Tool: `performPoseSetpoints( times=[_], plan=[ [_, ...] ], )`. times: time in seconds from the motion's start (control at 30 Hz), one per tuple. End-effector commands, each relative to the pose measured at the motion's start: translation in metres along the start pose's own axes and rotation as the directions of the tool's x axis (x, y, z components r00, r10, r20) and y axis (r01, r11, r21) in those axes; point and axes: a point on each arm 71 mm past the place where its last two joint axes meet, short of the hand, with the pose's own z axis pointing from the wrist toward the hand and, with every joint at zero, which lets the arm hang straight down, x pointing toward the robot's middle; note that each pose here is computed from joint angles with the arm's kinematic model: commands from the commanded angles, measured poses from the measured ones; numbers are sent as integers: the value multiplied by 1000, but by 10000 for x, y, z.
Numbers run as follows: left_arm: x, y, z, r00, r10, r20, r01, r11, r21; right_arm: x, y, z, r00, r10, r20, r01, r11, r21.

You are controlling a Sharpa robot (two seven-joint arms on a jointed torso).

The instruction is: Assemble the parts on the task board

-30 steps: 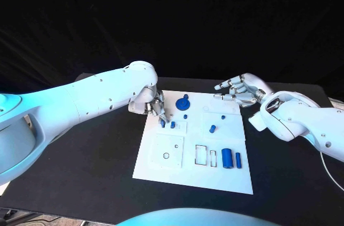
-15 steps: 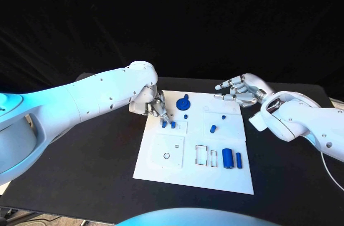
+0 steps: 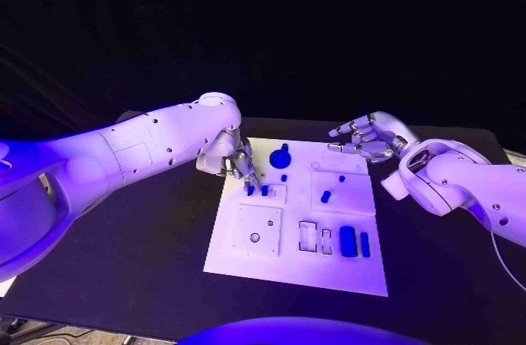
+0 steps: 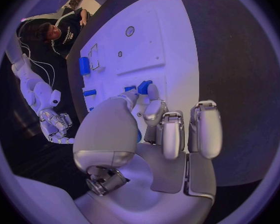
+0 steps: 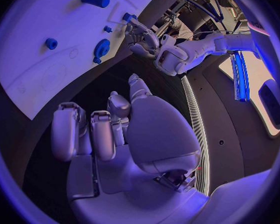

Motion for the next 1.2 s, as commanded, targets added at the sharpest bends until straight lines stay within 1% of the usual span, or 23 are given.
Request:
performPoseSetpoints(
  times=[0.03, 0.4, 0.63, 0.93, 1.2],
  plan=[
    [19, 25, 7, 999, 27, -19, -28, 999, -47, 12, 10, 1, 1000, -2, -10, 2, 1000, -10],
    [1, 41, 5, 1000, 25, -2, -26, 998, -55, 10, 10, 0, 1000, -2, -9, 2, 1000, -9],
    [-1, 39, 3, 1000, 28, -2, -28, 998, -55, 11, 10, 1, 1000, -2, -9, 2, 1000, -10],
    [-4, 59, 3, 999, 34, -5, -35, 998, -61, 10, 9, 2, 1000, -3, -9, 2, 1000, -10],
    [4, 52, -10, 1000, 29, 9, -29, 998, -49, 12, 9, 4, 1000, -2, -10, 2, 1000, -10]
  ],
)
